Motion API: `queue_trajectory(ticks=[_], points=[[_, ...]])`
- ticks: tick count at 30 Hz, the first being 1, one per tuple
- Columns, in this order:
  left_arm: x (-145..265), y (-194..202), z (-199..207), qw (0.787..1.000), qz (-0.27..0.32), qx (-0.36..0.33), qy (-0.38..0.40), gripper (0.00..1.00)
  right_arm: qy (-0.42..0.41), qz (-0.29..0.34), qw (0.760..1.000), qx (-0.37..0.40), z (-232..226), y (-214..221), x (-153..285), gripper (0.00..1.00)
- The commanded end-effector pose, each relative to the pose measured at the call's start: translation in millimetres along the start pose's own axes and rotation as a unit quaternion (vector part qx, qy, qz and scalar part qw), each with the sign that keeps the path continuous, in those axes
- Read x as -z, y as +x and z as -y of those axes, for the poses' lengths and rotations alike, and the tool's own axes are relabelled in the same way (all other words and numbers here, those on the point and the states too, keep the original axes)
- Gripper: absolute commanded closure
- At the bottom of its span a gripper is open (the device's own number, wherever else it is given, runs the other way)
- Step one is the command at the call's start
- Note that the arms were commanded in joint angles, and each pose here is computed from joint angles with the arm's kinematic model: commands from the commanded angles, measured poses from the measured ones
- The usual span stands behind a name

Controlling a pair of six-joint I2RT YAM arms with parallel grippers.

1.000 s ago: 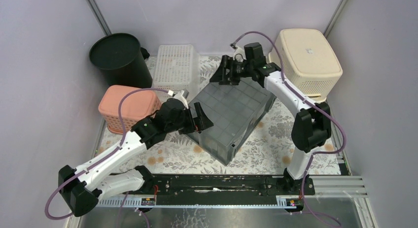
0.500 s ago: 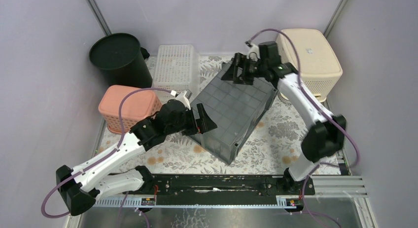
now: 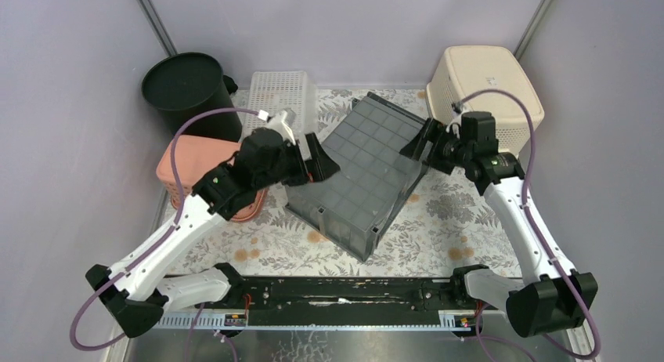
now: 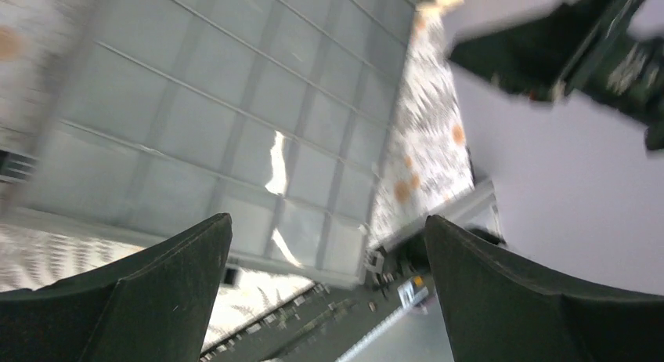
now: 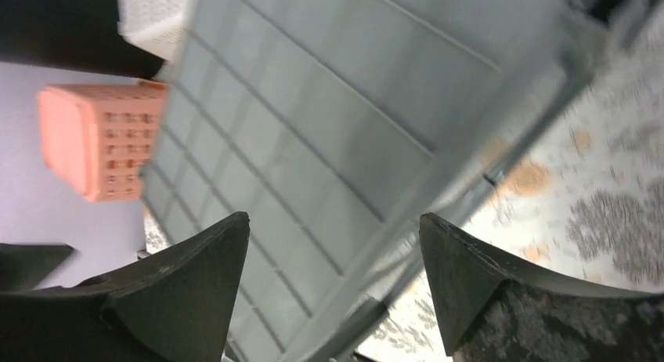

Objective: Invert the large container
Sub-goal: Move the container to the center of the board.

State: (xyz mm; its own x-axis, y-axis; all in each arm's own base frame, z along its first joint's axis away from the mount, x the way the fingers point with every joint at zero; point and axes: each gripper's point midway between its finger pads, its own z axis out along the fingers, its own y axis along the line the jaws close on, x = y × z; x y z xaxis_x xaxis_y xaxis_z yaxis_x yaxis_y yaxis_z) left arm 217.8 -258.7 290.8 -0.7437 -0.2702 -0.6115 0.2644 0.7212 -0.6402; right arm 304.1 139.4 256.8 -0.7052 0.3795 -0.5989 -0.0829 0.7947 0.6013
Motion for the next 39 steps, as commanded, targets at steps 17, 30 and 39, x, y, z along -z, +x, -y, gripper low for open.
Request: queue_trajectory(ticks=[17,30,39], points=[[-51.7,-72.4,-143.4,0.99,0.044,0.045,-0.123,0.0,0.026,-0.032,0.994,-0.104,52.9,37.3,-38.3,0.23],[-56.6,-43.3,-147.3,0.993,0.019,0.067,-0.098,0.0,-0.017,-0.03,0.991,-0.126,36.5,1.5,-78.5,0.28],[-64.3,-34.7,-141.3,0.994,0.009,0.073,-0.081,0.0,-0.031,-0.021,0.99,-0.132,26.9,-28.9,-99.7,0.28]])
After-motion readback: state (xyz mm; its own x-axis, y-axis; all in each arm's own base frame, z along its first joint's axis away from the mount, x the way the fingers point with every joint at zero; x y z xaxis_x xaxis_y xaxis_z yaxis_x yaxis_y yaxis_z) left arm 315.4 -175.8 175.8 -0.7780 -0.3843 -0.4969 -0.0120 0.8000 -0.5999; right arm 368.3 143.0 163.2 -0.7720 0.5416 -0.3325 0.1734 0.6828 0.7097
